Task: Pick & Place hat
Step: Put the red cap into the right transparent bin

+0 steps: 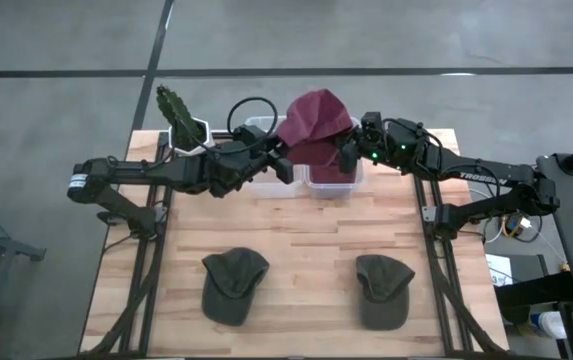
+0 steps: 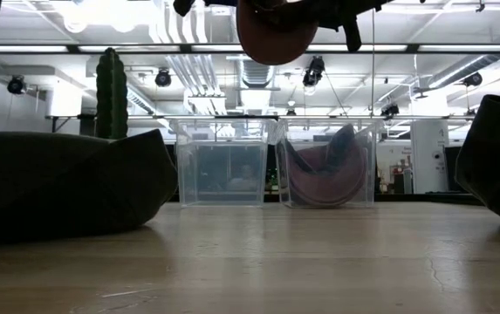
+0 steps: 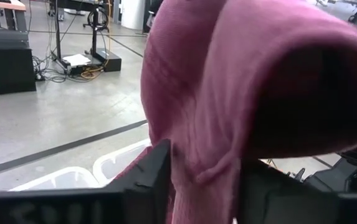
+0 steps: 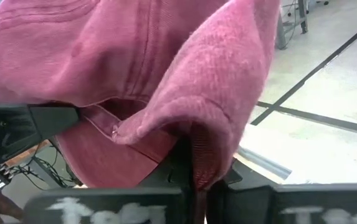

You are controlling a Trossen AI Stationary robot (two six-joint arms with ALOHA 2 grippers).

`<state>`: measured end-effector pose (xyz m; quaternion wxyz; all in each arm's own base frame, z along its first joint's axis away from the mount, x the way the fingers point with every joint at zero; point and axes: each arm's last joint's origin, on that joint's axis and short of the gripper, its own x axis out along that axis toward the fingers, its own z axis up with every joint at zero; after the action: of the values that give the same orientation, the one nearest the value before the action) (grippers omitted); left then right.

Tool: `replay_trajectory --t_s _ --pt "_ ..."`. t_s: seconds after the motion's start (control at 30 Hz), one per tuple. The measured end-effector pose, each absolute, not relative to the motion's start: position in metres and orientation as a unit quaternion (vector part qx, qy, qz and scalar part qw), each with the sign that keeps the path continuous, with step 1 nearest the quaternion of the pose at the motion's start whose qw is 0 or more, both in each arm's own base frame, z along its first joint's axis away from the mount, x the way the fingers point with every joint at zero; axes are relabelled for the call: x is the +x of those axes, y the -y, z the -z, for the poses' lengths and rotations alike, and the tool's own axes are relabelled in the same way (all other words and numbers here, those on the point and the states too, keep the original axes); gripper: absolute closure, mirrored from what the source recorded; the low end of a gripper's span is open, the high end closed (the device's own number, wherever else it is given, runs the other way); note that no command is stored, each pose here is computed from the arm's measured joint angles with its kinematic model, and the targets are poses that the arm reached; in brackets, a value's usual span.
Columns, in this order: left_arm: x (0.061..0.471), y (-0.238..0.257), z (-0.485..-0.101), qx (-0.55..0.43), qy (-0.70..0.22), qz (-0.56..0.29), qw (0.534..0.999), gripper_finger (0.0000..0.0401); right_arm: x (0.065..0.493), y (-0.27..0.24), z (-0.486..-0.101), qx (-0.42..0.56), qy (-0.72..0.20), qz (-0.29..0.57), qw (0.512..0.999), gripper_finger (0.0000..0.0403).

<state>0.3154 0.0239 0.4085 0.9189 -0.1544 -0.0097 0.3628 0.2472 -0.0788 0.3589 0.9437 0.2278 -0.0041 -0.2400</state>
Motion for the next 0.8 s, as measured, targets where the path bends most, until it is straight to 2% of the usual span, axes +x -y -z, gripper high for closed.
replay_trajectory --t_s 0.17,0.27,0.5,0.7,0.8 --pt "0.315 -0.024 -0.408 -0.157 0.01 -0.364 0.918 0.0203 0.247 0.079 -0.359 0.233 0.007 0.246 0.941 0.0394" --pt "0.315 -0.024 -0.408 -0.134 -0.001 -0.364 0.922 0.0182 0.245 0.08 -0.36 0.238 0.014 0.256 0.937 0.0394" --pt "0.305 -0.016 -0.409 -0.12 -0.03 -0.353 0.927 0.0176 0.229 0.091 -0.364 0.263 0.021 0.293 0.919 0.0394" --pt "0.293 -0.005 -0.42 -0.11 -0.022 -0.334 0.936 0.0176 0.213 0.106 -0.354 0.31 -0.021 0.344 0.886 0.0394" --pt "0.286 -0.004 -0.426 -0.095 -0.019 -0.331 0.939 0.0176 0.208 0.112 -0.347 0.352 -0.045 0.338 0.872 0.0394"
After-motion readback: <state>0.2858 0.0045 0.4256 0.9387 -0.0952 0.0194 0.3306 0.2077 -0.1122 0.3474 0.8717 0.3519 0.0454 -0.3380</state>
